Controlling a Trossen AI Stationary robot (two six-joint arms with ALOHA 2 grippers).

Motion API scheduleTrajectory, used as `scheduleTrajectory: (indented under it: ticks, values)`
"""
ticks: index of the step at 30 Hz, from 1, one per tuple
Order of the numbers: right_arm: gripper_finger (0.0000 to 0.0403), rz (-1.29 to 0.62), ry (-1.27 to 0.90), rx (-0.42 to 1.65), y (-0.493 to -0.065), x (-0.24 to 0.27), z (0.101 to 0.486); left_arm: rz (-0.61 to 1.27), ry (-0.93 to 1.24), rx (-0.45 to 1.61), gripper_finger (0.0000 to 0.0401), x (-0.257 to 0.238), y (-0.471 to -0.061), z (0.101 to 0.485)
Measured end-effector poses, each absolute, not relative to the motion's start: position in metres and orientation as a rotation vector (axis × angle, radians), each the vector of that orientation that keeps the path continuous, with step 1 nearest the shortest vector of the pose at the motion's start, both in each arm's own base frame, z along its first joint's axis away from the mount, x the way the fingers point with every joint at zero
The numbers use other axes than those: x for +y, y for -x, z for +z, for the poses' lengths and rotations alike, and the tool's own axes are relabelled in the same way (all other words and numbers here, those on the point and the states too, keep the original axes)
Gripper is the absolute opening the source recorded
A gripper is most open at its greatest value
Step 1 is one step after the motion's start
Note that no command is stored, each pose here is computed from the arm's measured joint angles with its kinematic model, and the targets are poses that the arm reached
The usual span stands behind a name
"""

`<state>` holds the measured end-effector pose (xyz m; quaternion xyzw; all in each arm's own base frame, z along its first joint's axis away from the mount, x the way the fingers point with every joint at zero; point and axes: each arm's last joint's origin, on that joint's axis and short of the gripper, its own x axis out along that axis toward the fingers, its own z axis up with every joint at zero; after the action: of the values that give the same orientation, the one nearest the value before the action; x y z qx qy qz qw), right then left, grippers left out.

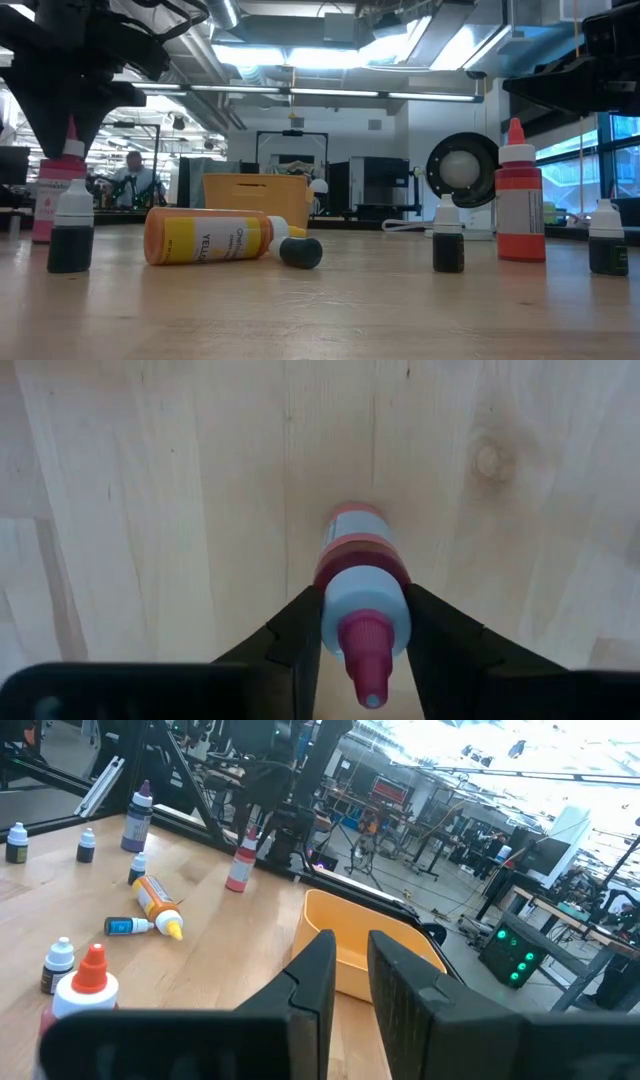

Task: Pick & Place food coloring
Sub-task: Put the large pink food coloring bottle into the yellow bin

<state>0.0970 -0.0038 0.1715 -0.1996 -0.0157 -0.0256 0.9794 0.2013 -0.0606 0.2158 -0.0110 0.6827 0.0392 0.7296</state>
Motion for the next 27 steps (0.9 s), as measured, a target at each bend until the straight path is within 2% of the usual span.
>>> scheduleTrajectory:
  ticks: [6, 12, 16, 21, 27]
  values:
    - [0.0067, -0.052, 0.402, -0.032, -0.097, -0.004, 0.172, 0.183, 0.020, 1.412, 0.0114, -0.059, -0.211, 0.232]
    - [0.0067, -0.052, 0.402, -0.032, -0.097, -0.004, 0.172, 0.463, 0.080, 1.191, 0.0114, -0.043, -0.228, 0.274]
    - [0.0067, -0.051, 0.402, -0.032, -0.097, -0.004, 0.172, 0.550, 0.127, 1.092, 0.0114, -0.026, -0.236, 0.303]
    - [0.0067, -0.052, 0.402, -0.032, -0.097, -0.004, 0.172, 0.601, 0.147, 0.942, 0.0114, 0.013, -0.251, 0.325]
    - [0.0067, -0.052, 0.402, -0.032, -0.097, -0.004, 0.172, 0.567, 0.235, 0.874, 0.0114, 0.067, -0.262, 0.326]
